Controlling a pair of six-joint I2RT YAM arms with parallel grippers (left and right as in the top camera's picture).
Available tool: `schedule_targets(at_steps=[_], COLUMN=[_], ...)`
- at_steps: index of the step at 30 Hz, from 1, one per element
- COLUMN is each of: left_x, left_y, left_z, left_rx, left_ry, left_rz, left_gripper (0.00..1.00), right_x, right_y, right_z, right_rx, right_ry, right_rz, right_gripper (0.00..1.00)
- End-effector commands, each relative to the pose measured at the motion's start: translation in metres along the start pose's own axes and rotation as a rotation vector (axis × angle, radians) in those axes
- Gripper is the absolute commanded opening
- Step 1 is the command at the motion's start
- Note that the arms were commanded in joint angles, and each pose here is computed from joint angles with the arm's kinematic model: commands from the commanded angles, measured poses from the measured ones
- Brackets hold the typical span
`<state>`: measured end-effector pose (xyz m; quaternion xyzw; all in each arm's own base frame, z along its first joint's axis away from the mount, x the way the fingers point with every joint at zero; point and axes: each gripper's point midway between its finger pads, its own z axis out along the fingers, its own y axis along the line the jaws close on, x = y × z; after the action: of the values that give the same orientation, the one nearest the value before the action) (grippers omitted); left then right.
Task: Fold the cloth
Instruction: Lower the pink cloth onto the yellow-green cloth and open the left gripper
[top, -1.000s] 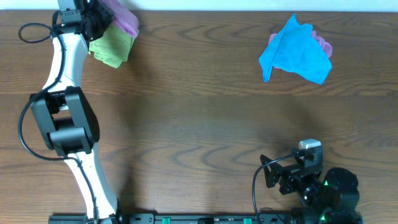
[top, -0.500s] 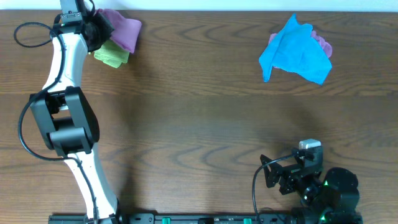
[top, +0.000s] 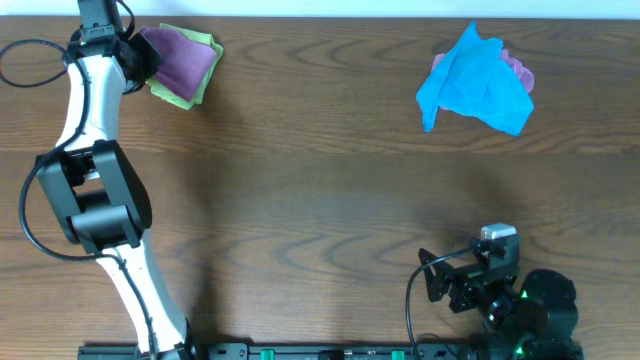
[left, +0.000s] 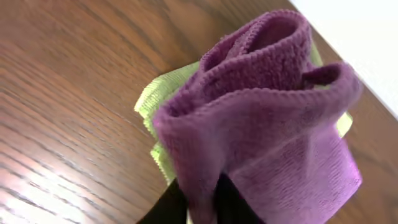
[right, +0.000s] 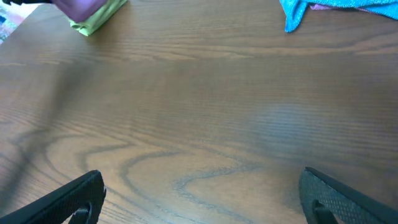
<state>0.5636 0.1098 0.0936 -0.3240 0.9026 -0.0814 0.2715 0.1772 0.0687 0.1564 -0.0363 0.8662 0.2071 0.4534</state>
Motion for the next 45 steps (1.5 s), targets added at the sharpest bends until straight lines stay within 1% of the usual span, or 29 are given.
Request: schedule_targets(at_steps=[1,3,7,9,10,17,20,21,22,24,25,27,35,40,45], left_x=[-0.005,-0.005,-0.012,-0.019,-0.024,-0.043,-0.048,-0.048,-0.049,-0.050,-0.050,-0.051,-0.037,-0.030,-0.027], left_y=[0.004,0.004,0.000,-0.004,-0.006,-0.021,-0.029,-0.033,-0.037,-0.044,-0.046,-0.050,-0.064,-0.051,-0.042], left_z=[0.001,-0.001,-0.014,-0.025,-0.032,-0.071,-0.081,-0.082,-0.082,-0.079,-0.077,-0.069,-0.018,0.021,0.041], left_rx=[-0.022,-0.021,-0.010,0.001,0.008,0.052,0.083,0.106,0.128,0.160,0.166,0.177,0.188,0.143,0.114], left_ry=[-0.011,-0.010,-0.033,-0.058,-0.075,-0.157,-0.176,-0.177,-0.178,-0.180,-0.183,-0.191,-0.172,-0.166,-0.172], left_rz=[0.039,0.046,0.047,0.064,0.072,0.091,0.096,0.100,0.102,0.080,0.063,0.033,0.053,0.020,0.004], left_gripper=[0.25,0.33,0.52,0.57,0.61,0.73,0.73,0.68,0.55,0.24,0.06,0.06,0.06,0.06,0.06], right_x=[0.000,0.000,0.000,0.000,0.000,0.000,0.000,0.000,0.000,0.000,0.000,0.000,0.000,0.000,0.000], right_y=[-0.002,-0.002,-0.002,-0.002,-0.002,-0.002,-0.002,-0.002,-0.002,-0.002,-0.002,-0.002,-0.002,-0.002,-0.002], right_z=[-0.001,-0.001,-0.001,-0.001,-0.001,-0.001,-0.001,-0.001,-0.001,-0.001,-0.001,-0.001,-0.001,-0.001,-0.001], right_rx=[0.009,0.009,0.009,0.009,0.009,0.009,0.009,0.009,0.009,0.009,0.009,0.009,0.009,0.009,0.009], right_ry=[-0.006,-0.006,-0.006,-0.006,-0.006,-0.006,-0.006,-0.006,-0.006,-0.006,-0.006,-0.006,-0.006,-0.006,-0.006], right_rz=[0.019,0.019,0.019,0.019,0.019,0.019,0.019,0.019,0.019,0.019,0.019,0.019,0.019,0.019,0.019], right_gripper=[0.99,0.99,0.99,0.99,0.99,0.99,0.99,0.99,0.99,0.99,0.99,0.99,0.99,0.99,0.99])
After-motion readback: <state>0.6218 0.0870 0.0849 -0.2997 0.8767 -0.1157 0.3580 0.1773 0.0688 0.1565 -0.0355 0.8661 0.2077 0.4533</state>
